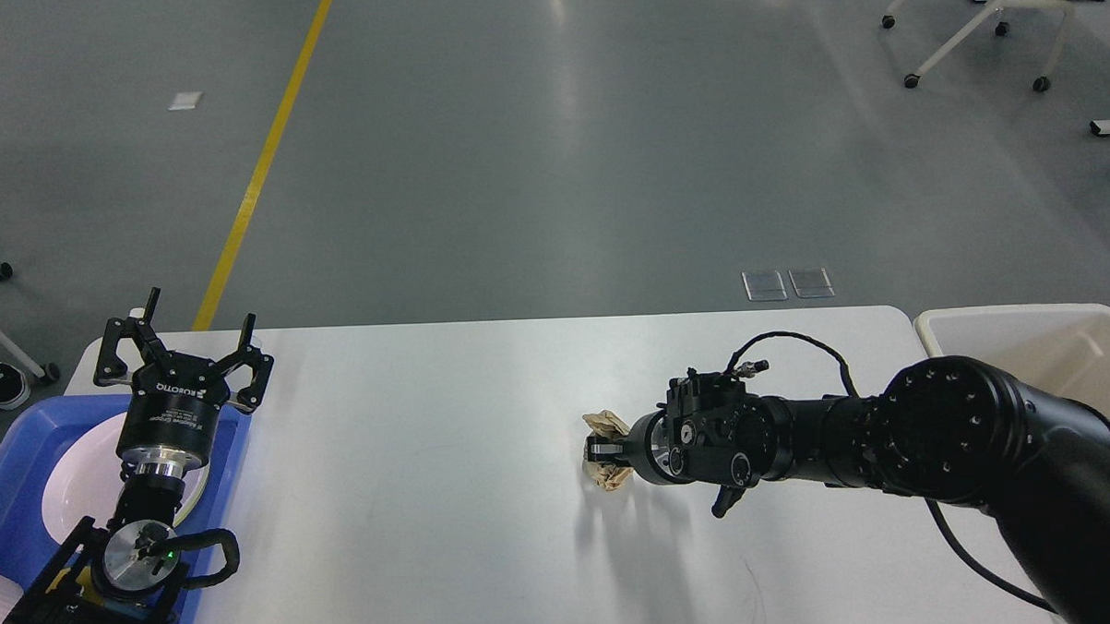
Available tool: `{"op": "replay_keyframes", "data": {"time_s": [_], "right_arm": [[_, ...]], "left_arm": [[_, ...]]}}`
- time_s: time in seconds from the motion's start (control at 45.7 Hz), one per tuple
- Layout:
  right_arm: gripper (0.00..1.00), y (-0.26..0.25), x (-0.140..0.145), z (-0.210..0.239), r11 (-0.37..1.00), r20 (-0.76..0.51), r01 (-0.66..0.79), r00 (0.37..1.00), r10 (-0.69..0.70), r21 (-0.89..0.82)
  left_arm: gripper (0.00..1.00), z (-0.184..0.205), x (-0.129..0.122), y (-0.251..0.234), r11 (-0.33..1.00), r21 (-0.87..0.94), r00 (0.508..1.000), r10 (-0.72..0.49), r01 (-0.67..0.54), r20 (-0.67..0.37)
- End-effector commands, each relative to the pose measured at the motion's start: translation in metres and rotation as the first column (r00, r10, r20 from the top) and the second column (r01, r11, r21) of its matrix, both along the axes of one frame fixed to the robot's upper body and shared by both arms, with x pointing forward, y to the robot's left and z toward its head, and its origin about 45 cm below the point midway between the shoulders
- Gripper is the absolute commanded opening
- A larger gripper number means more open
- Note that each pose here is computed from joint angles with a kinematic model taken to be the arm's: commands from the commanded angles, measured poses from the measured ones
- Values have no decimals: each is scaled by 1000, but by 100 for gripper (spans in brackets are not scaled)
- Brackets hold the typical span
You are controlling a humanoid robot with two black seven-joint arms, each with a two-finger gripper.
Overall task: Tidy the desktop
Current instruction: 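Lower the right gripper and grasp the crumpled brown paper, then carry the crumpled paper to the white bin and lower it in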
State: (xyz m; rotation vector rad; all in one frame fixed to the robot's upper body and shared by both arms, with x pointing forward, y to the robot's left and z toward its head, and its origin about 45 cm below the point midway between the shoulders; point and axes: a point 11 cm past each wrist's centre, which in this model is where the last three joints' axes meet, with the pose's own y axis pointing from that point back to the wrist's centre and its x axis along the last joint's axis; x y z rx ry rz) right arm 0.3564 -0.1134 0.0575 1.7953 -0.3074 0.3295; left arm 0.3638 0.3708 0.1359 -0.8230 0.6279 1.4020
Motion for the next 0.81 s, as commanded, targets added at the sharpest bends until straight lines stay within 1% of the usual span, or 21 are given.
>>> {"op": "replay_keyframes", "data": {"time_s": [0.0,0.088,0.197,0.328,0.372,0.46,0.613,0.788], "right_arm": [[0,-3,3,18,1000,-54,-30,998,30,-9],[0,-7,5,38,998,-111,-56,992,54,-16],[0,-21,5,65,994,-155,-84,985,72,-72],[0,-36,5,110,979,-201,-146,973,115,-143],[0,-39,4,128,978,-217,-147,970,112,-150],[0,-44,5,170,979,-227,-115,971,74,-170],[0,-66,2,225,979,-189,-28,982,-10,-201],[0,-95,-14,267,959,-147,54,984,-98,-279]], "left_arm": [[96,0,0,0,1000,0,1000,-1,1,-1],[96,0,0,0,1000,0,1000,-1,1,-1],[96,0,0,0,1000,0,1000,0,0,0],[96,0,0,0,1000,0,1000,-1,1,-1],[96,0,0,0,1000,0,1000,-1,1,-1],[96,0,0,0,1000,0,1000,-1,1,-1],[96,0,0,0,1000,0,1000,-2,2,0],[96,0,0,0,1000,0,1000,-1,1,-1]]}}
